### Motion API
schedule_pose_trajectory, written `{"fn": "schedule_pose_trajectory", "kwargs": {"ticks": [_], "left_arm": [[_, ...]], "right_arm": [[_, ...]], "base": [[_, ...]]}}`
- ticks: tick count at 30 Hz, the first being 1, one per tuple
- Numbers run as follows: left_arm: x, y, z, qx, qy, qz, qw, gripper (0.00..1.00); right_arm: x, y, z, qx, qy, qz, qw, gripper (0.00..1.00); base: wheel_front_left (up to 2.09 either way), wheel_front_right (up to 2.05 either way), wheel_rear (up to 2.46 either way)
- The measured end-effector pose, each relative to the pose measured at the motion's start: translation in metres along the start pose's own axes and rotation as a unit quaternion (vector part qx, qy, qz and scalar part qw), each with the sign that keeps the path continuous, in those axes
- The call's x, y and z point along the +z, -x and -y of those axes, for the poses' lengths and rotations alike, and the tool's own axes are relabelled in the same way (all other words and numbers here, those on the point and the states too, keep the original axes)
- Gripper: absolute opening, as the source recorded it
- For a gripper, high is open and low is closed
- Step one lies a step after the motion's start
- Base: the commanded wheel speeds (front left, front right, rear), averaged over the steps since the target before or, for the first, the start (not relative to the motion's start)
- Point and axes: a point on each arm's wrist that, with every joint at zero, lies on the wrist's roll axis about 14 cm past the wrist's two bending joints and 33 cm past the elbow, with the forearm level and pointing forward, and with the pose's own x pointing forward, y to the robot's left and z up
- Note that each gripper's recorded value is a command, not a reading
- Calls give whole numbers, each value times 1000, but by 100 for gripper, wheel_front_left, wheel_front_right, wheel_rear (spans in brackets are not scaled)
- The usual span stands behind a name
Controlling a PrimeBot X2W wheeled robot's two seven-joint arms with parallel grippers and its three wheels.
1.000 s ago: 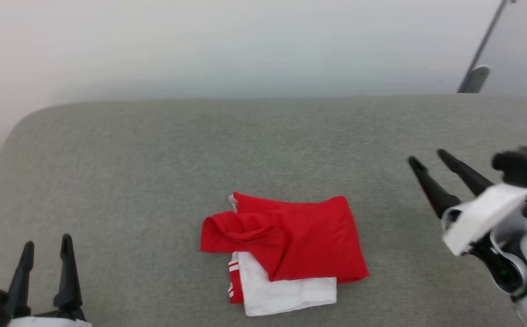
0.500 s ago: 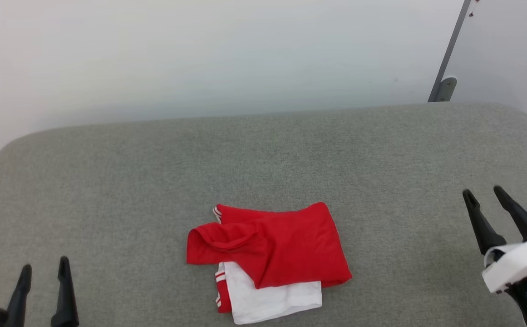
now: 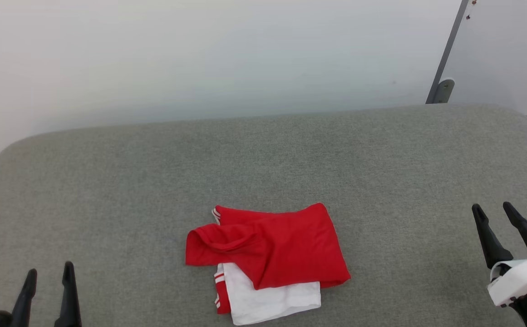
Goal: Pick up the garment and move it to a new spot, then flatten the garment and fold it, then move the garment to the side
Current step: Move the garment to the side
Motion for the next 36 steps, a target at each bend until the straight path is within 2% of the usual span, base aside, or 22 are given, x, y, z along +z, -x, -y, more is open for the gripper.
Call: {"fn": "schedule_pose_trajectory", "kwargs": {"ticks": [13, 21, 30, 36], "left_arm": [[-3, 5, 0, -5, 1, -7, 1000, 100], [2, 21, -19, 24, -5, -2, 1000, 100], [2, 43, -35, 59, -4, -4, 998, 100], [-4, 53, -46, 84, 0, -14, 996, 100]], "right_arm": [[-8, -3, -7, 10, 1, -13, 1000, 100], [-25, -20, -49, 69, 3, -54, 996, 100], [-53, -40, -116, 167, 14, -132, 977, 100], [-83, -49, -137, 196, 25, -208, 958, 100]], "base": [[0, 0, 0], [0, 0, 0], [0, 0, 0], [0, 0, 0]]}}
